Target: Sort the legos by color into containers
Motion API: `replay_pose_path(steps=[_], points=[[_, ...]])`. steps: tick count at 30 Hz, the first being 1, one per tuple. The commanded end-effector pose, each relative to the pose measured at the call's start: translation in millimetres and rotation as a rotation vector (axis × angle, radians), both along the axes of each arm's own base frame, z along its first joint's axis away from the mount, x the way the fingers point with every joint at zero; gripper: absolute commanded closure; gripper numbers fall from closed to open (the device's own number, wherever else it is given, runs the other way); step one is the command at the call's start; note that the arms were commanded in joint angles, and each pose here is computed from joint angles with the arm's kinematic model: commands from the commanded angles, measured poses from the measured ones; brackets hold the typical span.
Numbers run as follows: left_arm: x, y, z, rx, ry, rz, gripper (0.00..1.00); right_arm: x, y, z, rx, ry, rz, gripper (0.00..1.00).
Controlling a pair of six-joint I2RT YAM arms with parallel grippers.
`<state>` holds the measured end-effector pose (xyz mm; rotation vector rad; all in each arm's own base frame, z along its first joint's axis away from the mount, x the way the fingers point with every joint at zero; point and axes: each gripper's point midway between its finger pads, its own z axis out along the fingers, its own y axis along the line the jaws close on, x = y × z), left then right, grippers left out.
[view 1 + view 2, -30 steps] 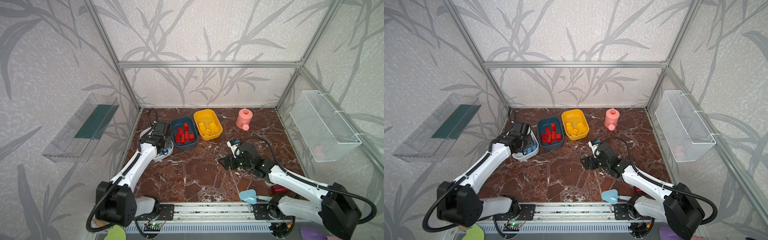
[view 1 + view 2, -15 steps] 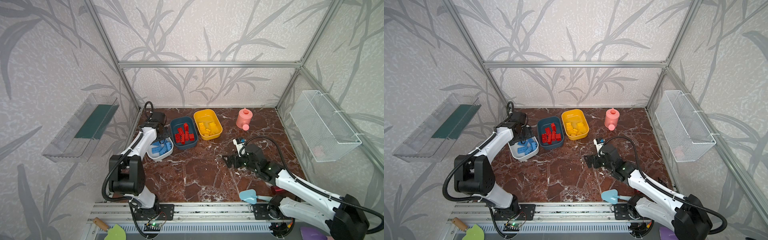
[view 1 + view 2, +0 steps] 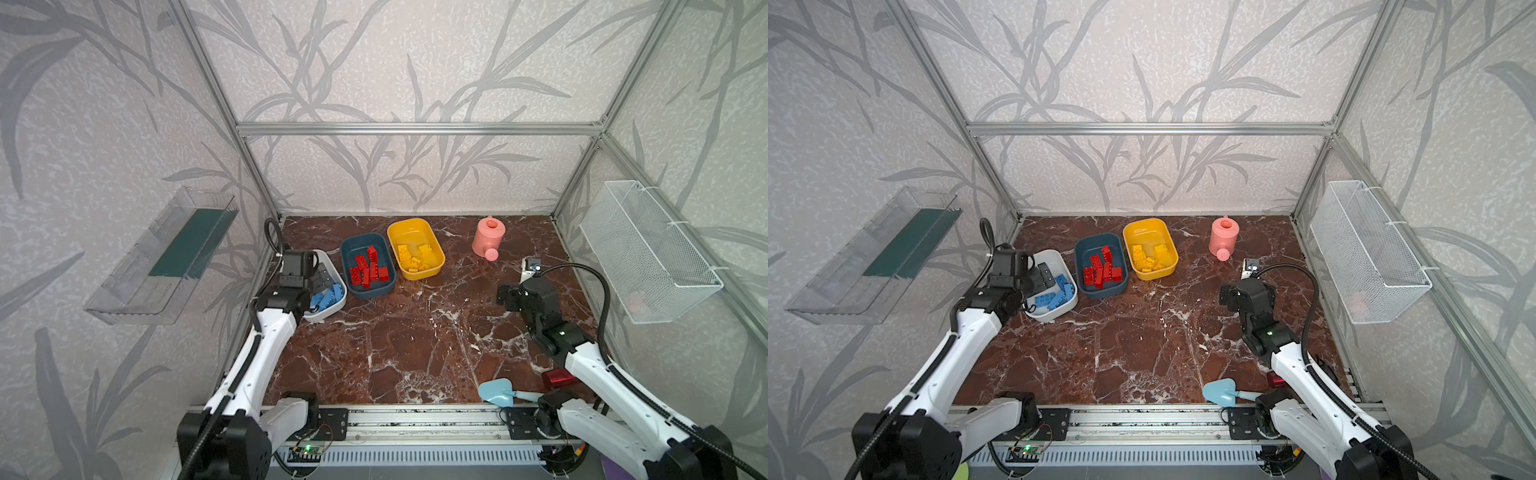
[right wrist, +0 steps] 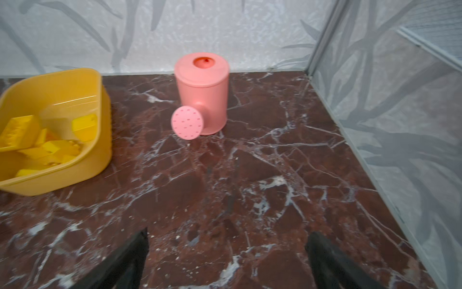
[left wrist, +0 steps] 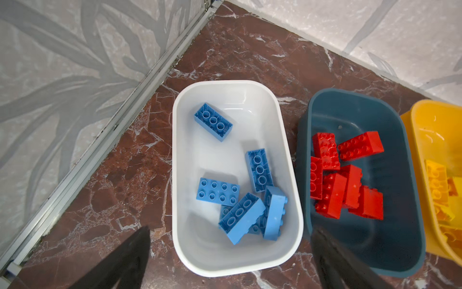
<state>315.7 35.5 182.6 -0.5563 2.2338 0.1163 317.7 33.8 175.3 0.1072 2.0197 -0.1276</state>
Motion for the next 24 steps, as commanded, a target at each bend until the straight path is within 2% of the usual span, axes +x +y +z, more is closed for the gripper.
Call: replay_pose_path(steps=[1, 4, 8, 10, 15, 19, 22, 24], points=[[6.0, -5.6, -9.4, 0.121, -0.108, -0.143, 0.01, 5.6, -19.4, -8.3, -0.121, -0.063, -0.045, 0.01], [-4.6, 11.4, -38.1, 0.245, -0.077, -0.116, 0.01, 13.0, -22.7, -20.6, -0.187, -0.112, -0.034, 0.01], [0.2, 25.6, -60.2, 0.358, 0.012, -0.103, 0.01, 17.4, -19.3, -42.3, -0.228, -0.085, 0.002, 0.01], [11.9, 17.2, -65.9, 0.343, -0.016, -0.149, 0.01, 16.4, -21.8, -51.7, -0.209, -0.097, -0.007, 0.01], [37.7, 10.2, -79.4, 0.345, -0.092, -0.182, 0.01, 28.6, -33.1, -40.6, -0.159, -0.211, -0.055, 0.01], [52.9, 5.9, -69.3, 0.365, -0.191, -0.198, 0.01, 42.0, -31.6, -39.6, -0.140, -0.284, -0.061, 0.01], [68.7, -13.3, -73.2, 0.334, -0.191, -0.309, 0.01, 55.1, -21.0, -54.5, -0.165, -0.290, 0.002, 0.01], [78.3, -22.2, -76.0, 0.293, -0.190, -0.344, 0.01, 58.0, -4.3, -72.0, -0.157, -0.202, 0.105, 0.01]])
